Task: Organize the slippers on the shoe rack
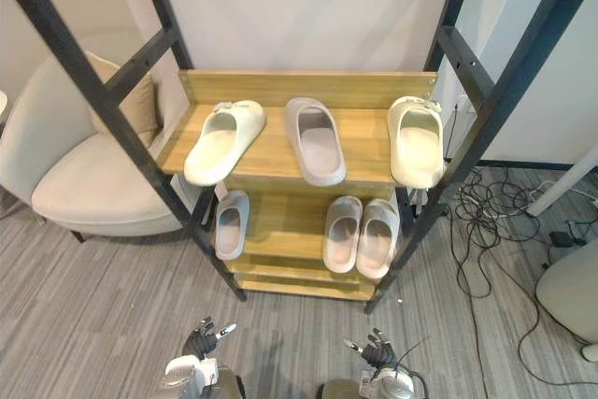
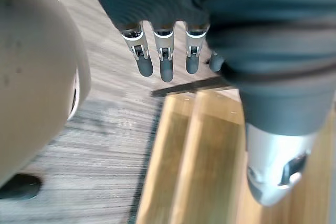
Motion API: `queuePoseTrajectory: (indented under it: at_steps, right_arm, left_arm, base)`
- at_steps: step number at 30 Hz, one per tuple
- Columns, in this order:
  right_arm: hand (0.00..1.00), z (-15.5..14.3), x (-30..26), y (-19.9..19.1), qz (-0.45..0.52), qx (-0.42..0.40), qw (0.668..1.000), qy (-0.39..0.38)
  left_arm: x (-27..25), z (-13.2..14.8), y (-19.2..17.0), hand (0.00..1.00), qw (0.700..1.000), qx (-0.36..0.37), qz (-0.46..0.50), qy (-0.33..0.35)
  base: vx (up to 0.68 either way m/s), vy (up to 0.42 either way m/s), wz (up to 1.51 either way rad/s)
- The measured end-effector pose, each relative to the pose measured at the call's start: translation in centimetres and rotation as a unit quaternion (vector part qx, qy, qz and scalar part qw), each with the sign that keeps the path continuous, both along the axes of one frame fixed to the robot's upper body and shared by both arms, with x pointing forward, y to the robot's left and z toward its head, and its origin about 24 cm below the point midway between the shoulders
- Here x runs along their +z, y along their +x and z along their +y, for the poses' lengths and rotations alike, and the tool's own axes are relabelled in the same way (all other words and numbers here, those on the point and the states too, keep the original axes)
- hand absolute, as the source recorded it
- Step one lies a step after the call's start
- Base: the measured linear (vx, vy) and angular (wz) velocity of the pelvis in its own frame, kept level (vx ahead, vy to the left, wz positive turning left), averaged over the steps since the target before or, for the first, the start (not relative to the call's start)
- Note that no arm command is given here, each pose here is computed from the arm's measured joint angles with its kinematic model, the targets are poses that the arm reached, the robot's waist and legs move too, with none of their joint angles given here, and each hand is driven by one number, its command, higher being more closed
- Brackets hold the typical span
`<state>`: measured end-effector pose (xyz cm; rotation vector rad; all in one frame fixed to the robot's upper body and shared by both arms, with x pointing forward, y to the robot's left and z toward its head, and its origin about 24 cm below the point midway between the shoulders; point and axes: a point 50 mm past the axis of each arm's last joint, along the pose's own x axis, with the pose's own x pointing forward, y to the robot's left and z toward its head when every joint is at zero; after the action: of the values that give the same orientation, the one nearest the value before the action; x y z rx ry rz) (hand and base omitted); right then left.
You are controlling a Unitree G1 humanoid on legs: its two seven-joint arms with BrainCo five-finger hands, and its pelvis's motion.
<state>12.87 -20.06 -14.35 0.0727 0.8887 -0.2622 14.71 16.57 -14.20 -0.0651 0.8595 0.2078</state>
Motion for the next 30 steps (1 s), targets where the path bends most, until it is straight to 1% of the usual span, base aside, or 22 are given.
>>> queuePoseTrajectory:
  at_steps: [2,4,7,15,18,20,21,25,26,28,29,30]
  right_arm:
    - [0.00,-0.6,-0.2,-0.3,0.012,-0.009,1.000,-0.005]
    - [0.00,0.8,-0.6,-0.9,0.017,-0.017,1.000,0.017]
    - [0.00,1.7,-0.8,-1.5,0.024,-0.019,0.999,0.029]
    - [0.00,1.5,-0.8,-1.5,0.024,-0.014,0.999,0.020]
    - [0.00,1.6,-0.6,-1.3,0.016,0.004,1.000,0.010]
    - [0.00,1.7,0.1,-1.2,-0.006,0.019,1.000,-0.001]
    - [0.00,1.9,0.9,-1.1,-0.034,0.033,0.999,-0.009]
    - [0.00,2.1,3.4,-1.6,-0.096,0.054,0.993,-0.029]
    - [0.00,2.1,3.6,-1.6,-0.100,0.054,0.993,-0.029]
    - [0.00,2.2,6.1,-1.6,-0.156,0.050,0.986,-0.035]
    - [0.00,2.2,6.6,-1.5,-0.167,0.050,0.984,-0.038]
    - [0.00,2.1,8.3,-1.2,-0.203,0.056,0.976,-0.052]
  left_arm:
    - [0.0,-0.3,0.1,0.00,1.000,-0.014,0.002,0.001]
    - [-0.2,0.8,-0.4,0.00,1.000,-0.019,0.014,0.017]
    - [-0.3,1.5,-0.6,0.00,0.999,-0.020,0.021,0.026]
    - [-0.8,1.0,-1.3,0.00,0.997,-0.050,0.041,0.030]
    - [-0.8,1.0,-1.3,0.00,0.996,-0.065,0.045,0.039]
    - [-0.9,0.8,-1.4,0.00,0.995,-0.075,0.046,0.042]
    - [-0.9,0.7,-1.4,0.00,0.994,-0.083,0.047,0.044]
    - [-0.9,0.3,-1.5,0.00,0.991,-0.109,0.049,0.053]
    - [-0.9,0.3,-1.5,0.00,0.991,-0.110,0.049,0.053]
    - [-0.9,0.3,-1.5,0.00,0.990,-0.118,0.047,0.058]
    - [-0.9,0.3,-1.6,0.00,0.990,-0.118,0.047,0.058]
    - [-0.9,0.2,-1.7,0.00,0.990,-0.120,0.046,0.060]
  base:
    - [0.33,0.193,-0.41]
    - [0.24,0.132,-0.20]
    - [0.14,0.102,-0.17]
    - [0.01,0.033,-0.06]
    - [-0.06,-0.044,-0.19]
    - [-0.07,-0.056,-0.15]
    - [-0.05,-0.045,-0.07]
    - [-0.03,-0.031,-0.10]
    - [0.00,-0.011,-0.08]
    - [0.01,-0.013,-0.09]
    - [0.01,-0.015,-0.10]
    - [0.02,-0.013,-0.07]
